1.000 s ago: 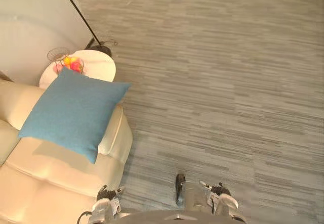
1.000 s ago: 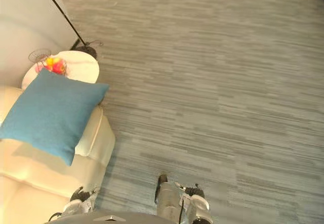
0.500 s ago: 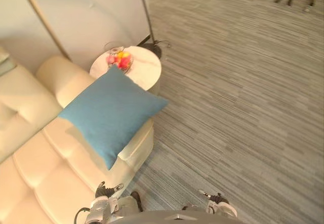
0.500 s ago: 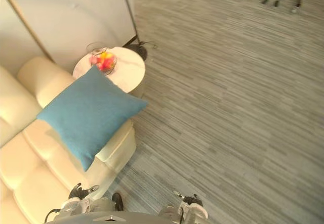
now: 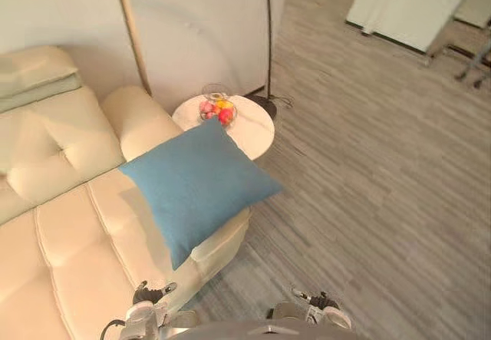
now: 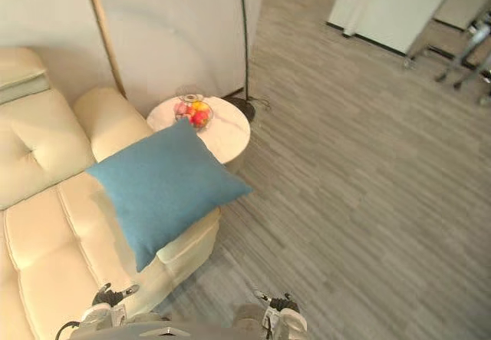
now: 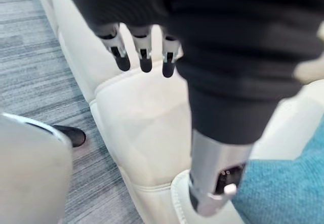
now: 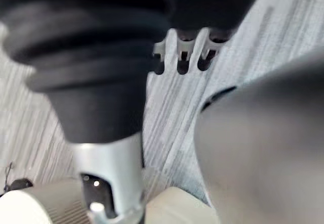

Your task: Pick up cushions and gather them together orderly.

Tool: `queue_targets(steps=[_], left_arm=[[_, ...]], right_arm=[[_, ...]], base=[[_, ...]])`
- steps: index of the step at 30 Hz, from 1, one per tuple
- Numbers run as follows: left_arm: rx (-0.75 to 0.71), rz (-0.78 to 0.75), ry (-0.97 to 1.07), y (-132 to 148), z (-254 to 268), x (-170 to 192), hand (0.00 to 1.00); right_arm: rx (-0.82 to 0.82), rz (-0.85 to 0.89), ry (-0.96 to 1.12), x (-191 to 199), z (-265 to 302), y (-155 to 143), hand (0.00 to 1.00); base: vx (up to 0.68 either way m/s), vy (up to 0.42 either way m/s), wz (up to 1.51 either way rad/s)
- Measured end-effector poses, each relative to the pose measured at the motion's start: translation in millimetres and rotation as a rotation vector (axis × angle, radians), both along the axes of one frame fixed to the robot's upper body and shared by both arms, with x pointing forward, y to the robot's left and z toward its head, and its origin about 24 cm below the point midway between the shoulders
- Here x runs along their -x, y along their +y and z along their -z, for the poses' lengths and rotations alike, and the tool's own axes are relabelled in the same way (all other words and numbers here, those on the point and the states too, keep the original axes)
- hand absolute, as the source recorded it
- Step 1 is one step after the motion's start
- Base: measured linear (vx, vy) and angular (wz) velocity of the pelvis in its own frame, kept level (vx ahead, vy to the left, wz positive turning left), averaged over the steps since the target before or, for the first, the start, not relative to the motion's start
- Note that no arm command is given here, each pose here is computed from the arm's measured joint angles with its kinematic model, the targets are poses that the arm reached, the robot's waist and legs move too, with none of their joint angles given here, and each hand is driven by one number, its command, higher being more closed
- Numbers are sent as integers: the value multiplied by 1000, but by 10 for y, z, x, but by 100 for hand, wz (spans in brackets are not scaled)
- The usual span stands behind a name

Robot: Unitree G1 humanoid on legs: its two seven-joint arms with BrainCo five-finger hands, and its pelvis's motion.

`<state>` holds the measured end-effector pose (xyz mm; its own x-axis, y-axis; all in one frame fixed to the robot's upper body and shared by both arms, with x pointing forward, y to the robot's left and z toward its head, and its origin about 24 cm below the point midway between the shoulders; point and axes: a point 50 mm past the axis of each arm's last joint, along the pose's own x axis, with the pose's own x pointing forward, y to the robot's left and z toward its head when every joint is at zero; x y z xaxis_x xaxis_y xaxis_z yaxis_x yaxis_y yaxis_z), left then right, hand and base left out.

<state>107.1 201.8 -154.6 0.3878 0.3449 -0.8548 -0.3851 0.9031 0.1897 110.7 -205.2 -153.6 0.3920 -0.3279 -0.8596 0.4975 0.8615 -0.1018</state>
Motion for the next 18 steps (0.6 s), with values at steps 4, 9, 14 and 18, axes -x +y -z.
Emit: queue_targets(steps=[4,9,14,18], left_arm=[[35,-90,-4,-48,18,54,0],[85,-156,-3,-174,46,121,0],[80,-135,-28,-162,19,60,0],[60,-78,-17,-128,19,53,0]], right_arm=[[1,27,12,55,9,-35,0],[23,32,5,43,-12,-115,0],[12,45,13,67,3,-90,0],[7,47,13,67,6,-77,0]], base=[[259,-401,137],[289,-244,95],[111,-83,64],[-5,27,17]])
